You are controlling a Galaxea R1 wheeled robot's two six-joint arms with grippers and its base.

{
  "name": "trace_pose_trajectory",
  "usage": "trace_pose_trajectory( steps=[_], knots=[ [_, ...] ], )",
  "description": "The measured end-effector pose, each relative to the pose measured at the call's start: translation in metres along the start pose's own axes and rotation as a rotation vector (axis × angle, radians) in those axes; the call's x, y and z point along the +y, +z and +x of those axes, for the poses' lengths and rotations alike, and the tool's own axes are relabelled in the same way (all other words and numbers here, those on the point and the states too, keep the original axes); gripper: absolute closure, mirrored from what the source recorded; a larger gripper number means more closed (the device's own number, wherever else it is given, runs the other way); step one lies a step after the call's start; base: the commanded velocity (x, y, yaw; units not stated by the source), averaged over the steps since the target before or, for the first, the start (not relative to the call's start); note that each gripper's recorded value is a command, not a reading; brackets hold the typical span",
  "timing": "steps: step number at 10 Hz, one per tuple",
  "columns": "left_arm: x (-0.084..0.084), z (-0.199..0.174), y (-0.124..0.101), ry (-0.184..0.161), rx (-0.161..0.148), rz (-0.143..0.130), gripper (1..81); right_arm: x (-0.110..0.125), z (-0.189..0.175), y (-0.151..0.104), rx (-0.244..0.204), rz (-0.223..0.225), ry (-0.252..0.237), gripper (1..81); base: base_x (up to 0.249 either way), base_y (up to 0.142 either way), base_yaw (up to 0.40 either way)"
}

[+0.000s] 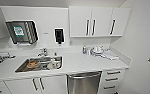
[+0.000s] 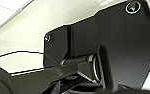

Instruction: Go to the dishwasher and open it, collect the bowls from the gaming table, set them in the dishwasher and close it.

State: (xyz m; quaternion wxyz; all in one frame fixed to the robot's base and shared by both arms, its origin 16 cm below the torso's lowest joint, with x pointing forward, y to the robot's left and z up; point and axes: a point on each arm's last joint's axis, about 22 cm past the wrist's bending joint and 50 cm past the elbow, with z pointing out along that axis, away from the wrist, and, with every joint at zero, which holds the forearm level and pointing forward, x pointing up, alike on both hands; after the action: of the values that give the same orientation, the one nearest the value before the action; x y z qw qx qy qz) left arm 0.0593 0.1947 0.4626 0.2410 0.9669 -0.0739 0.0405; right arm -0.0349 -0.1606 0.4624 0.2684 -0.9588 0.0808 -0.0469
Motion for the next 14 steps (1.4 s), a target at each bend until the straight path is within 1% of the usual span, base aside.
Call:
trace_pose_trajectory(
  steps=[12,14],
  knots=[
    [0.0002,0.0001,0.0001,-0.001,0.000,0.000,1.0,0.0005,0.0006,0.0000,0.001,-0.001,0.001,1.0,0.114,0.000,0.000],
    [-0.0002,0.0000,0.0000,-0.015,0.000,0.001,1.0,0.0025,0.0003,-0.0005,0.001,-0.005,0.001,1.0,0.114,0.000,0.000]
  ],
)
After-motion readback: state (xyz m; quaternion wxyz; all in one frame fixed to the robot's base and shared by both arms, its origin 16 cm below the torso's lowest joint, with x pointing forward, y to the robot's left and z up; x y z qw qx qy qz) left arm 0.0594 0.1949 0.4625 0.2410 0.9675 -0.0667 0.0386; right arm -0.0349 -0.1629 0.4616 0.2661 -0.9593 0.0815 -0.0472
